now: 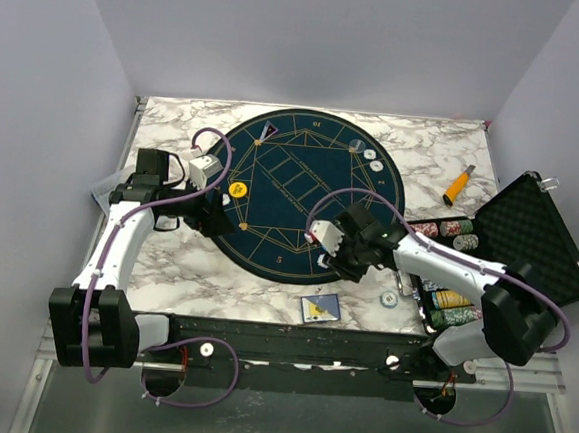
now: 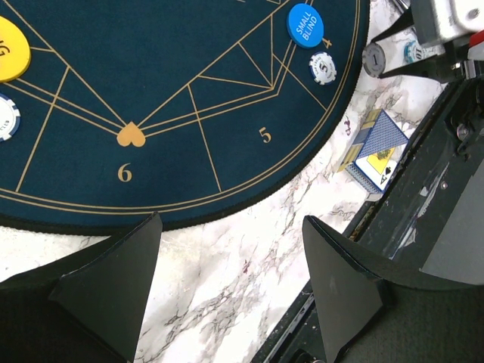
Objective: Distribute texas hold em gaming equipment
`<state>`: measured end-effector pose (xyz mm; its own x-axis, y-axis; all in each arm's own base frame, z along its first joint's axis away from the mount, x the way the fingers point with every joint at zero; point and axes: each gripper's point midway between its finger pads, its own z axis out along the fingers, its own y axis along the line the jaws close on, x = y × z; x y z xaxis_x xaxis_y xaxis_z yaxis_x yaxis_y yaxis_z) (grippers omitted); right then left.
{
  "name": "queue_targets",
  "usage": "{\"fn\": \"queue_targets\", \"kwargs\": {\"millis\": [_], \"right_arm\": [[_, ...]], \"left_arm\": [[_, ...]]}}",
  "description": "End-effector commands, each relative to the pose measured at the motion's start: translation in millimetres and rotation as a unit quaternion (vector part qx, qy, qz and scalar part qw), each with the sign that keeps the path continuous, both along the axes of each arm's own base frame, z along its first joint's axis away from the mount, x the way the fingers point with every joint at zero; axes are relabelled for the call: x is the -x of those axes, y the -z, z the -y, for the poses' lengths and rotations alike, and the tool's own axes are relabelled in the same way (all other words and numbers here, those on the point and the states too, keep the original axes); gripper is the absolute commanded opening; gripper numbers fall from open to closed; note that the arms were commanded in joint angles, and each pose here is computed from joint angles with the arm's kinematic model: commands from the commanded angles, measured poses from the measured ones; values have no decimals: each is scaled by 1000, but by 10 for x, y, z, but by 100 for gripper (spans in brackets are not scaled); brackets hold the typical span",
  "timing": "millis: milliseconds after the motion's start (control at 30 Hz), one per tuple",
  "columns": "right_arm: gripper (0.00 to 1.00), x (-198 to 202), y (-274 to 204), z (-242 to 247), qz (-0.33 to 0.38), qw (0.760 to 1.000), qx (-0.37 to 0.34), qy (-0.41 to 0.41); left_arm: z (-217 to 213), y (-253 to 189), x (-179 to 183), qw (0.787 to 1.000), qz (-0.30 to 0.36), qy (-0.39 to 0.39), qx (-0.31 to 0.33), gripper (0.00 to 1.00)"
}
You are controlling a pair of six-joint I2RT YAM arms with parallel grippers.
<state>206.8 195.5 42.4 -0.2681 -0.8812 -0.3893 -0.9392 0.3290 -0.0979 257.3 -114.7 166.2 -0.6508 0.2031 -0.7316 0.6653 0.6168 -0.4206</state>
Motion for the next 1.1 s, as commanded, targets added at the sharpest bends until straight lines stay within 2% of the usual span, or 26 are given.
{"fn": "queue_targets", "kwargs": {"millis": [0, 167, 300, 533, 833, 1067], "right_arm": [[19, -266, -167, -213, 24, 999, -20, 6], [19, -424, -231, -463, 21, 999, -43, 2], [19, -511, -184, -595, 13, 999, -51, 1], [19, -497, -13, -694, -16, 998, -52, -5], [20, -511, 19, -675, -17, 999, -45, -2], [20, -581, -50, -335, -27, 998, -48, 33]], "left_arm": [[3, -35, -15, 1000, 3, 2, 8, 78], [-6, -30, -11, 1000, 6, 2, 6, 78], [-43, -107, -24, 999, 3, -4, 33, 78], [-169, -153, -64, 998, -9, -24, 61, 78], [-177, -146, -62, 998, -9, -24, 61, 78], [-186, -135, -46, 998, -8, -25, 60, 78]]}}
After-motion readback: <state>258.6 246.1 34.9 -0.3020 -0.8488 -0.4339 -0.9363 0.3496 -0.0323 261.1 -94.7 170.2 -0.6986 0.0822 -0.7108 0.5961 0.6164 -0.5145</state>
